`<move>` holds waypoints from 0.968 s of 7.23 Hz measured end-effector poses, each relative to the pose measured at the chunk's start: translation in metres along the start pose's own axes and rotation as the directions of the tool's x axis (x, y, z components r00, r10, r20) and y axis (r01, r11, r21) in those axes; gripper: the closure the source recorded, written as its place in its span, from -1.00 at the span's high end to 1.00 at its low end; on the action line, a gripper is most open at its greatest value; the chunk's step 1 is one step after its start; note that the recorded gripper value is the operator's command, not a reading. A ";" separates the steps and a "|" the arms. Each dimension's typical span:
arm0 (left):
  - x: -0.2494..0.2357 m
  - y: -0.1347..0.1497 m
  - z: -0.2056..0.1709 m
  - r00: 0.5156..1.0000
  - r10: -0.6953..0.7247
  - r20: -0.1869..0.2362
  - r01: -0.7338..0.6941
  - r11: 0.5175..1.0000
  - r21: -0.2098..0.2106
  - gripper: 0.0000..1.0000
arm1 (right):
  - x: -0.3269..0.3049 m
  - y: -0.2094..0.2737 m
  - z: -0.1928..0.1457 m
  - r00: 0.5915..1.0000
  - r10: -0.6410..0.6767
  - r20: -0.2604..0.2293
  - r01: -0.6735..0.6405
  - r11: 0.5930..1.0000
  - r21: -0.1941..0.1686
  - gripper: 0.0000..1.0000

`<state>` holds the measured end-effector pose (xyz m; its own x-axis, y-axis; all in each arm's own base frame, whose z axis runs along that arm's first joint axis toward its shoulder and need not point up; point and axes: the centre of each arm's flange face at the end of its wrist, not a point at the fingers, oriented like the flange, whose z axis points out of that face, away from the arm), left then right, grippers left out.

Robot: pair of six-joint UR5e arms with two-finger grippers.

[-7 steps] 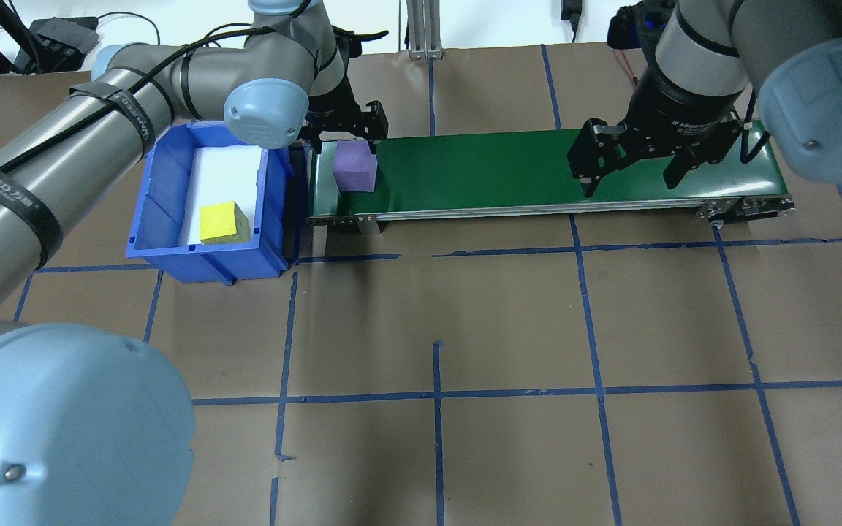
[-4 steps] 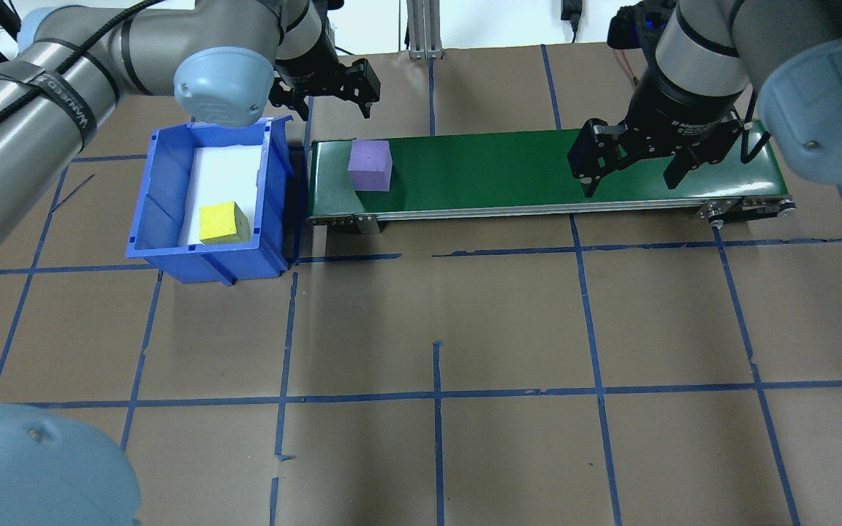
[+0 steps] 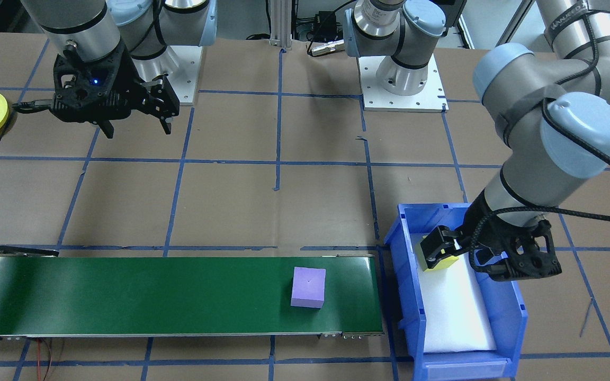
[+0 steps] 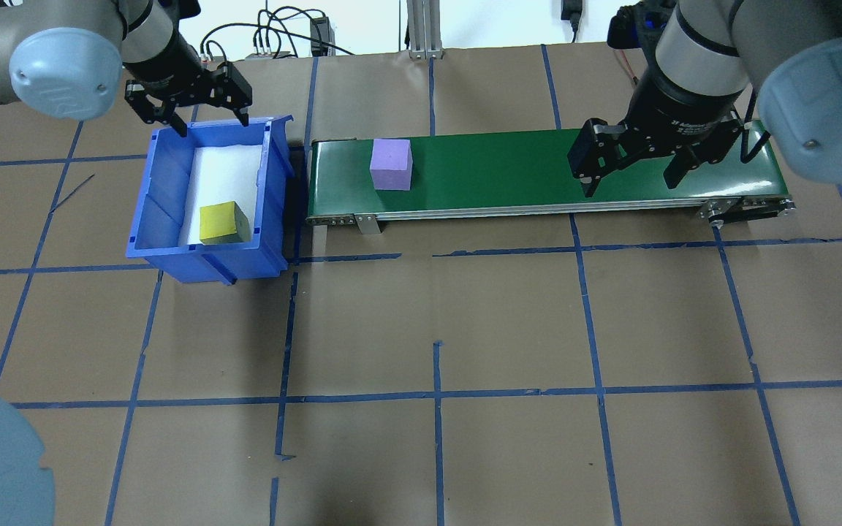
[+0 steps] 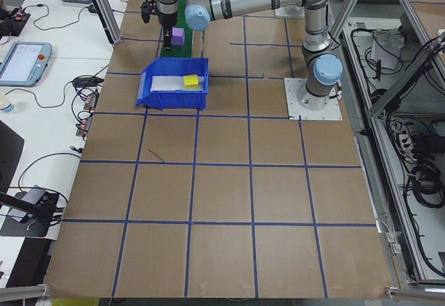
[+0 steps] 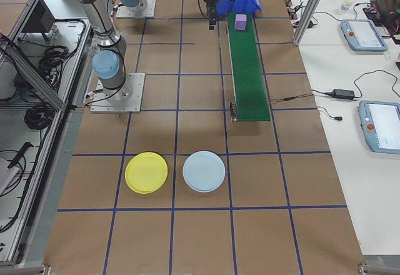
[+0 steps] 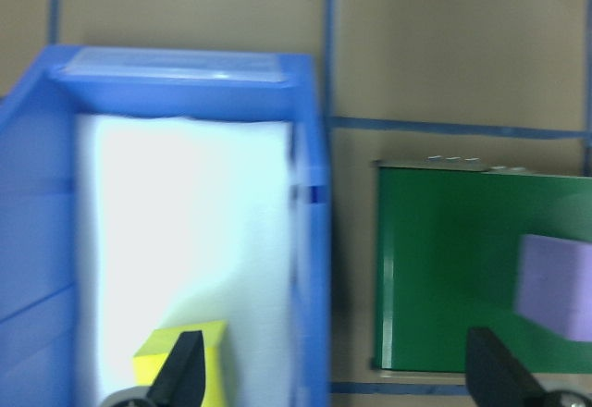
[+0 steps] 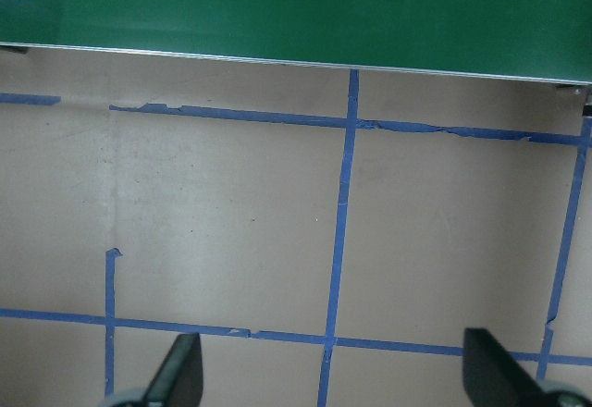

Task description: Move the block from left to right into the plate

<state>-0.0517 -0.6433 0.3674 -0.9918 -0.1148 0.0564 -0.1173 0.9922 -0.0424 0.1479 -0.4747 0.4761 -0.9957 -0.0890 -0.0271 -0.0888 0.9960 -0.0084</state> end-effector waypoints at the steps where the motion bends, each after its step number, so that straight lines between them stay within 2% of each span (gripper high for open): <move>1: -0.014 0.008 0.027 1.000 -0.018 0.012 0.019 0.997 -0.071 1.00 | 0.000 0.000 0.000 1.000 0.000 0.000 0.000 1.000 0.000 1.00; 2: -0.022 0.014 0.050 0.999 -0.027 0.019 0.029 0.994 -0.110 1.00 | 0.000 0.000 0.000 1.000 0.000 0.000 0.000 1.000 0.000 1.00; 4: -0.033 0.015 0.084 0.998 -0.036 0.043 0.042 0.987 -0.152 0.97 | 0.000 0.000 0.000 1.000 0.000 0.000 0.000 1.000 0.000 1.00; 5: -0.037 0.014 0.095 0.998 -0.037 0.056 0.046 0.985 -0.164 0.96 | 0.000 0.000 0.000 1.000 0.000 0.000 0.000 1.000 0.000 1.00; 7: -0.039 0.009 0.118 0.998 -0.039 0.057 0.049 0.983 -0.179 0.96 | 0.000 0.000 0.000 1.000 -0.001 0.000 0.001 1.000 -0.001 1.00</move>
<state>-0.0196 -0.6360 0.2467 -0.9877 -0.1564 0.0012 -0.1547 0.9780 0.1398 0.1480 -0.4750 0.4757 -0.9956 -0.0898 -0.0275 -0.0896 0.9959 -0.0074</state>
